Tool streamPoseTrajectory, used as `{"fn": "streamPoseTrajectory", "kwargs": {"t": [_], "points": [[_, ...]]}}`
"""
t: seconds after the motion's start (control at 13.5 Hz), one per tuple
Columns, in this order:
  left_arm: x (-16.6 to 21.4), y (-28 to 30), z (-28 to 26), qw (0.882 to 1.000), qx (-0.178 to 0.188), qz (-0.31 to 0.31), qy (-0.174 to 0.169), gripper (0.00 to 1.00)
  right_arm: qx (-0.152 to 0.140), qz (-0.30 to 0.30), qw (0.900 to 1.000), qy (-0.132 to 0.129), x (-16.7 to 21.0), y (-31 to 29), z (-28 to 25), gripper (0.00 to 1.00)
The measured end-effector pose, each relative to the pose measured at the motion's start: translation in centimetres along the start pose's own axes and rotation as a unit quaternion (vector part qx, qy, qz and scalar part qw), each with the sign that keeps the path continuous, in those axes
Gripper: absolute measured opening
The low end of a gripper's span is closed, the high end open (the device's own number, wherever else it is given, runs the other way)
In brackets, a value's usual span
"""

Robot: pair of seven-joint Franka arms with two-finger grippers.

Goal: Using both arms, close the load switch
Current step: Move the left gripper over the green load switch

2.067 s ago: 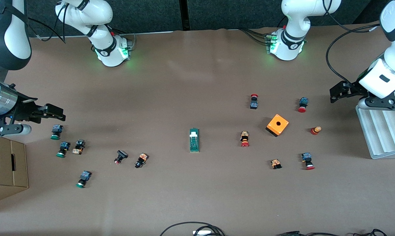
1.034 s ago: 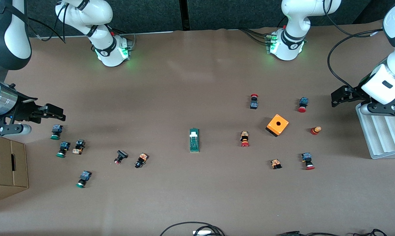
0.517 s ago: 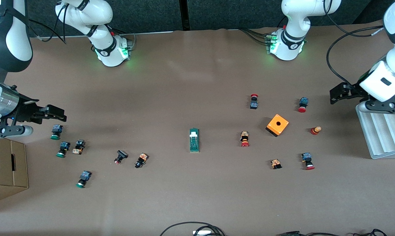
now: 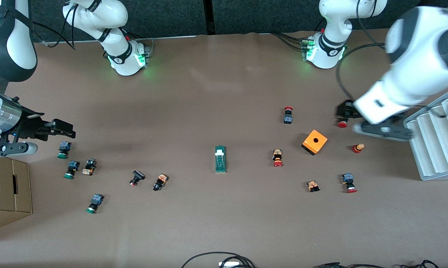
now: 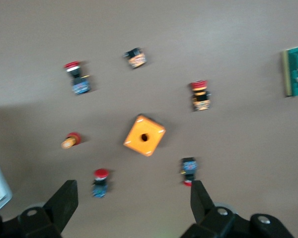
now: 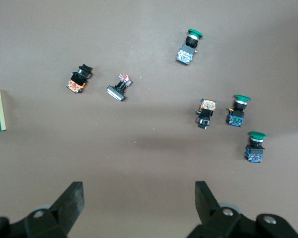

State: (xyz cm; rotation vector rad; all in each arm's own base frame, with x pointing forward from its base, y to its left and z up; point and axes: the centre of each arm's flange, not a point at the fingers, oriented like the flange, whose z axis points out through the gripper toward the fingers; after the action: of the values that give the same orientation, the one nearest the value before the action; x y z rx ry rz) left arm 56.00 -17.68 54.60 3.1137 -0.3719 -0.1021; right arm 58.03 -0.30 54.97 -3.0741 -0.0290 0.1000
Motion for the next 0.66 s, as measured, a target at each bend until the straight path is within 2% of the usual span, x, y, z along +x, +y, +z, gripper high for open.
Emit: {"fn": "streamPoseTrajectory", "kwargs": {"t": [0.3, 0.66], "points": [[1.9, 9.1, 2.6, 0.998, -0.013, -0.041, 0.043, 1.0, 0.0, 0.0, 1.0, 0.0, 0.0, 0.0, 0.0, 1.0], [3.2, 17.6, 7.2, 0.989, 0.008, -0.117, 0.089, 1.0, 0.0, 0.0, 1.0, 0.0, 0.0, 0.0, 0.1, 1.0]]}}
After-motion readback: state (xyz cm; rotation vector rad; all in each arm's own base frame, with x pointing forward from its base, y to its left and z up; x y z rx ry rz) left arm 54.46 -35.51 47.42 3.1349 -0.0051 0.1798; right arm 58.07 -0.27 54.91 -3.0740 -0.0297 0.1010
